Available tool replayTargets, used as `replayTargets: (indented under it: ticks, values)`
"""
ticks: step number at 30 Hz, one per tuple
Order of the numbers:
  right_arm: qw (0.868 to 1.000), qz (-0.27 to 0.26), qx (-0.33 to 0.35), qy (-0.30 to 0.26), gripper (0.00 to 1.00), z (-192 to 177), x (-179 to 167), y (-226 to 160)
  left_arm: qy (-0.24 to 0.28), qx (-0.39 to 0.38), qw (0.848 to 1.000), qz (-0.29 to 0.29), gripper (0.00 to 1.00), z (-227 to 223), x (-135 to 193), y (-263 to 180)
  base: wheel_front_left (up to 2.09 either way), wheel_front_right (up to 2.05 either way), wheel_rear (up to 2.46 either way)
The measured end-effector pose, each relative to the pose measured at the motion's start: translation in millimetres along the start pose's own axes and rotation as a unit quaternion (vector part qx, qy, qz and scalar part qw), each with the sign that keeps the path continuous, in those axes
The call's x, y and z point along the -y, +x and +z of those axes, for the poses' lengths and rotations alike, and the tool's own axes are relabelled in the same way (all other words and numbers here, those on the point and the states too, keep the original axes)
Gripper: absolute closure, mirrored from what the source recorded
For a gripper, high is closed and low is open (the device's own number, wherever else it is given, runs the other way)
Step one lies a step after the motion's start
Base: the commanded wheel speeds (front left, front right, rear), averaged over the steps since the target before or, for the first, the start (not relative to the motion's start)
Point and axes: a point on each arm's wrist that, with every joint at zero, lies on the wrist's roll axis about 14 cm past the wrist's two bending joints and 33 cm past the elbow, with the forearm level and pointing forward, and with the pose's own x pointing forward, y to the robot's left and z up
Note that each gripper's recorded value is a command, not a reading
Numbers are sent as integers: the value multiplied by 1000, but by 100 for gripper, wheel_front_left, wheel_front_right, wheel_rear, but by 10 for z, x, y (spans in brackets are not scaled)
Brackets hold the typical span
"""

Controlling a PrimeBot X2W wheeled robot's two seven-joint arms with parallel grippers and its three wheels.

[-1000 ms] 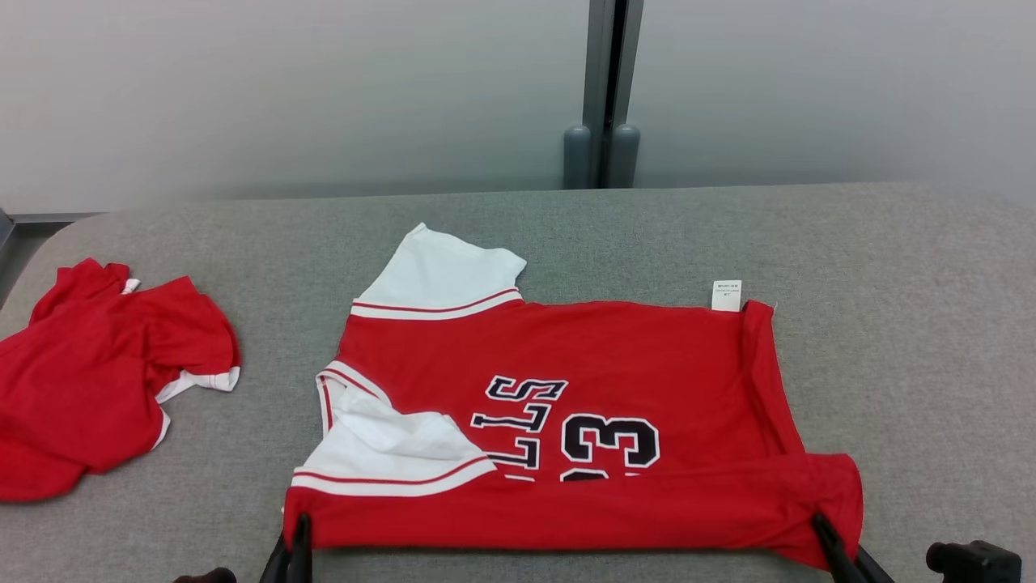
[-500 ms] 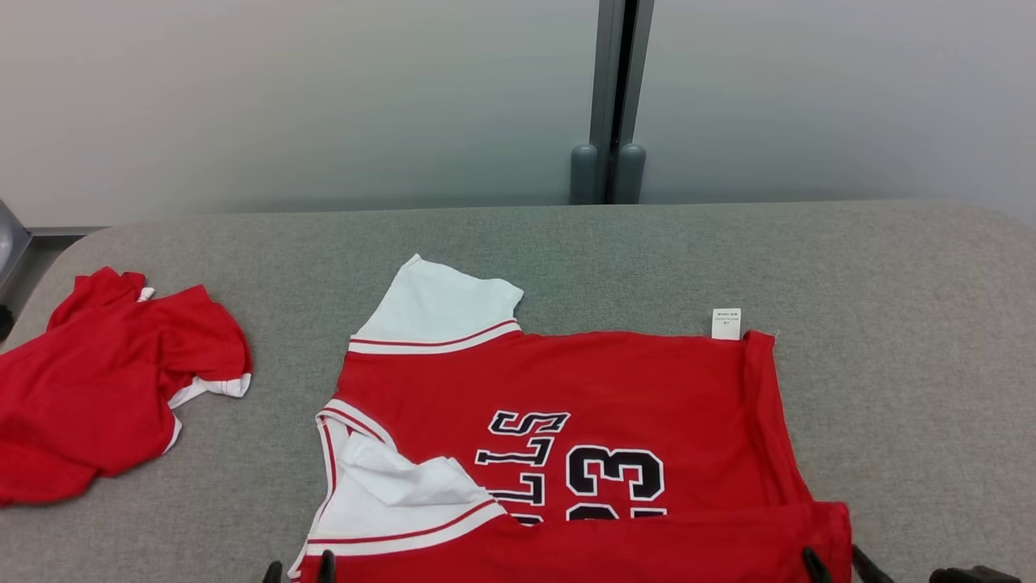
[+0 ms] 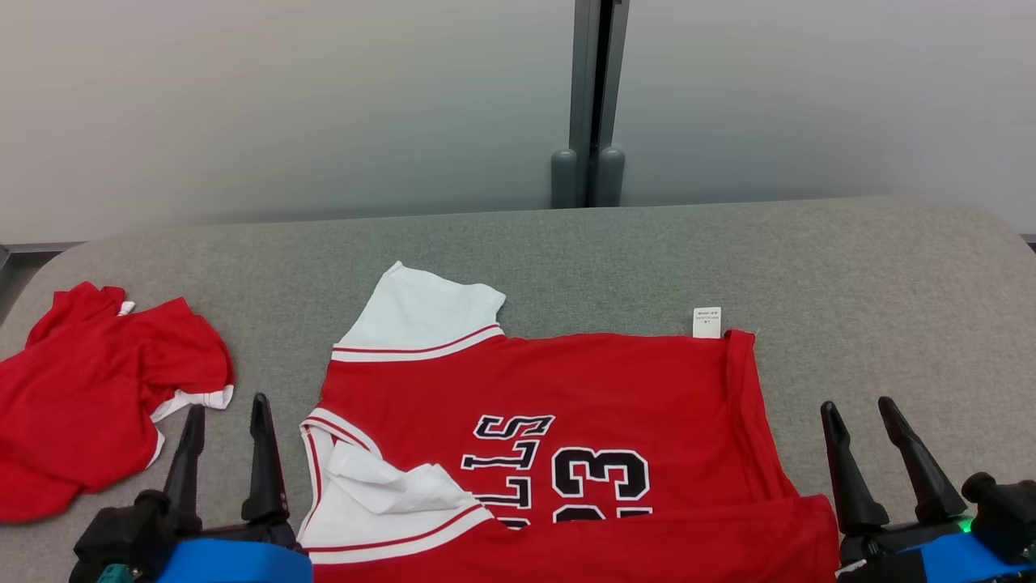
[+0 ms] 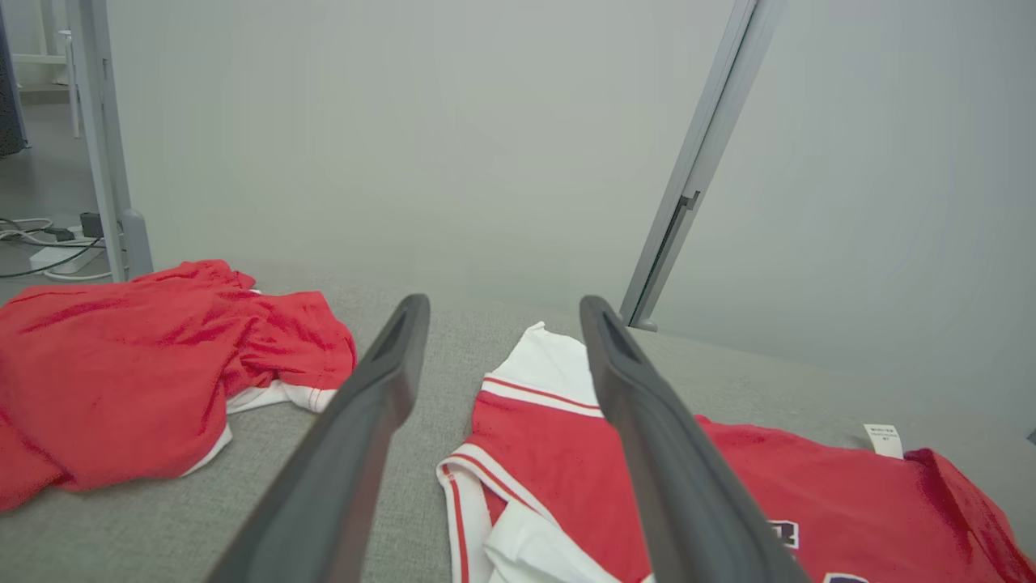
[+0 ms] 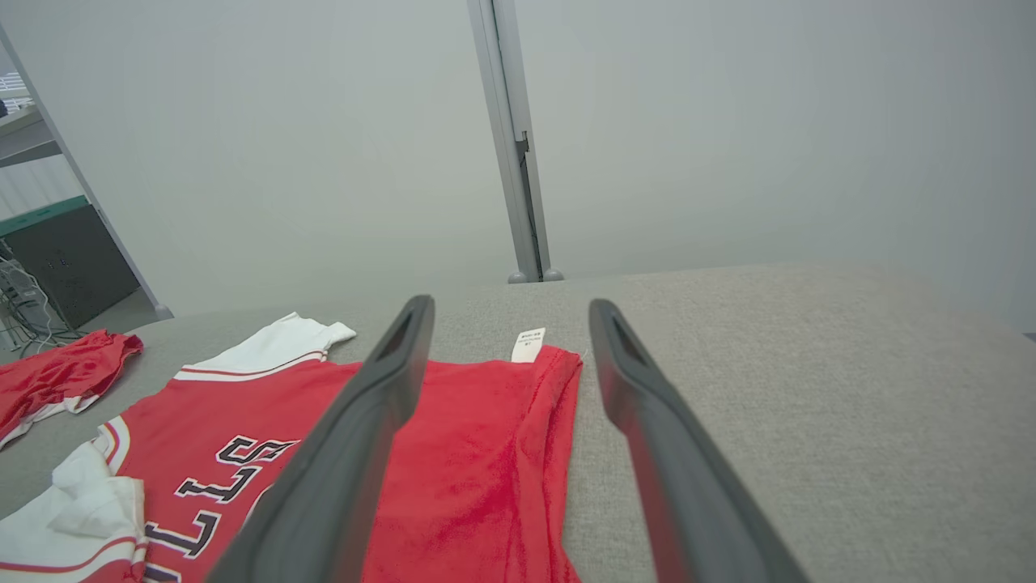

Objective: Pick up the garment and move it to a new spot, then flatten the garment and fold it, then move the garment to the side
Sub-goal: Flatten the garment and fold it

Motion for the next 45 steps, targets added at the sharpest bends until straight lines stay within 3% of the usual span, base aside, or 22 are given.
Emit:
replayTargets:
  ticks: [10, 19, 28, 45]
  values:
    - [999, 6, 42, -11, 0, 187, -187, 82, 70, 56, 996, -7, 0, 355, -5, 99, 0, 0, 0]
    - [1000, -9, 3, -27, 0, 43, -141, 9, 108, 25, 994, 6, 0, 213, -159, 43, 0, 0, 0]
    - [999, -18, -40, -32, 0, -146, -125, -59, 117, -4, 993, 11, 0, 59, -228, 7, 0, 0, 0]
    - [998, -21, -53, -33, 0, -209, -122, -57, 118, -25, 993, 18, 0, -62, -300, -15, 0, 0, 0]
